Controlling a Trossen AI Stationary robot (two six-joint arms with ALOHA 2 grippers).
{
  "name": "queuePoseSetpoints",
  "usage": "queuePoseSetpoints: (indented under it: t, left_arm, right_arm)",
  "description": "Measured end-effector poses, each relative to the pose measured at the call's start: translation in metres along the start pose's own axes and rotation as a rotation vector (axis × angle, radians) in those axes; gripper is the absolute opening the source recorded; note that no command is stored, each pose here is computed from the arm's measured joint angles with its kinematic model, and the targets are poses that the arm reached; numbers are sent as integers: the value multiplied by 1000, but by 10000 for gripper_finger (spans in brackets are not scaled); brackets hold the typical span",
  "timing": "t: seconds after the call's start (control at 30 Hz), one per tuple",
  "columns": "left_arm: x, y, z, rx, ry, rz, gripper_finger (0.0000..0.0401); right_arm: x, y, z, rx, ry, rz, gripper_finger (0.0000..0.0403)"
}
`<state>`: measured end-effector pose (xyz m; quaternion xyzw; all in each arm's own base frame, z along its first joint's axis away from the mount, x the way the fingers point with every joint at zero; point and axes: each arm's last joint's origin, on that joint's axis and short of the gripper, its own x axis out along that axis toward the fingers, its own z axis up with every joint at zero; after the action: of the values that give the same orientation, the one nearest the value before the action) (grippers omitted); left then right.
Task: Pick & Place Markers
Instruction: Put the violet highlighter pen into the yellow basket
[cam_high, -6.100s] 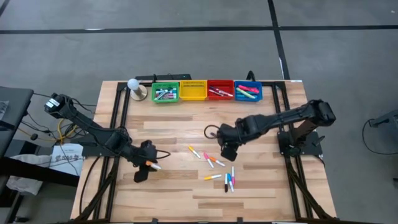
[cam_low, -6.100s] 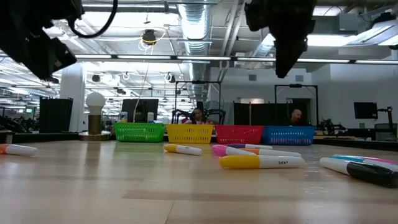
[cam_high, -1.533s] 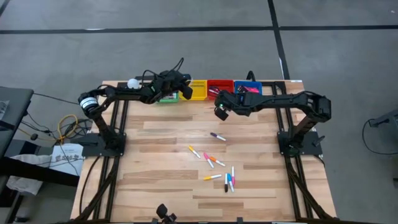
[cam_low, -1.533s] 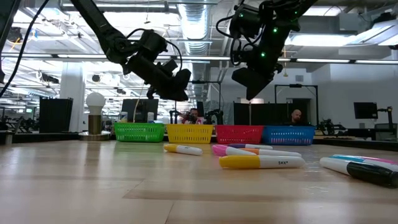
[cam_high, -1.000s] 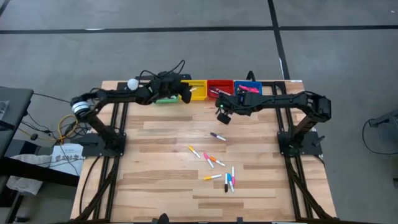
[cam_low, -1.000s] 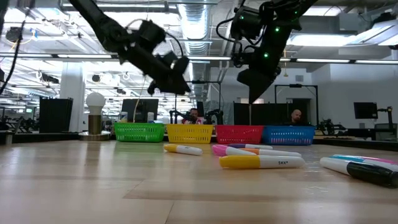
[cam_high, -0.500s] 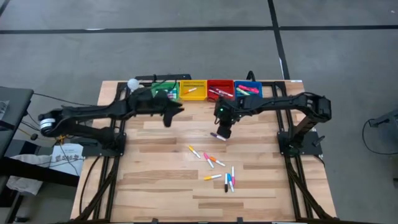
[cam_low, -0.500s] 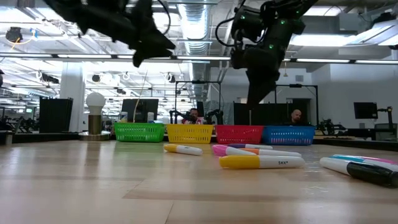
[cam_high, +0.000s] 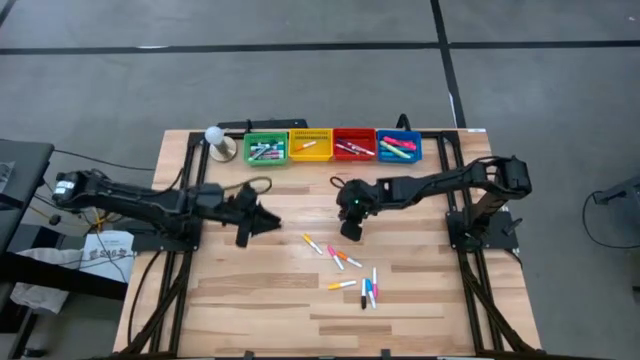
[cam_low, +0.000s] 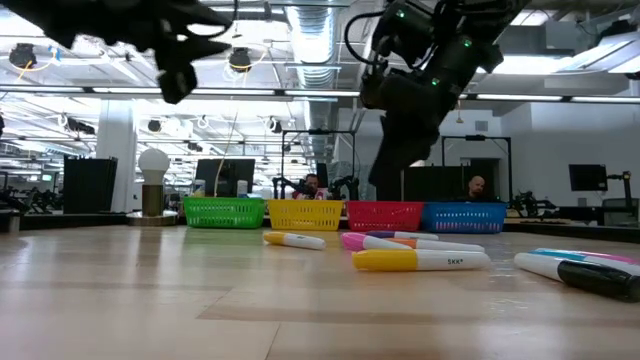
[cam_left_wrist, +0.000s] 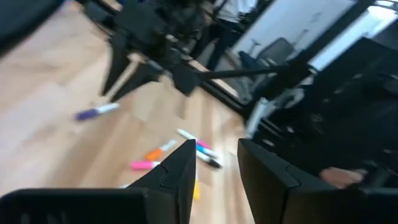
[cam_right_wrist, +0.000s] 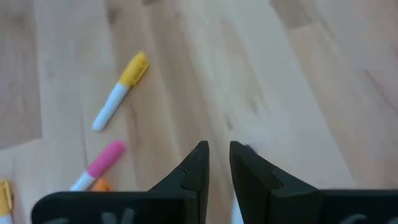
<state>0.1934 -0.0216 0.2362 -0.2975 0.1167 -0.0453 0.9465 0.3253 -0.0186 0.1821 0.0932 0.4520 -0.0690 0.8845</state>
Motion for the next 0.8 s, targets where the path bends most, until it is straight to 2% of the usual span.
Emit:
queuePoseSetpoints:
  t: [0.1,0.27,0.37,0.57,0.8]
  left_arm:
    - [0,-13,-12,7,-10,-26,118]
    - [0,-23,-23,23,-53,36,117]
    - [-1,-26,-25,26,-65,40,117]
    - [-1,-28,-24,25,-78,36,117]
    - [-1,-26,-22,35,-134,103,117]
  right_arm:
    - [3,6,-4,-23,20,-2,54]
    - [2,8,-3,8,-11,-102,54]
    - [2,7,-4,22,-11,-115,61]
    - [2,7,-4,15,-7,-118,94]
    - [9,4,-9,-2,41,-132,141]
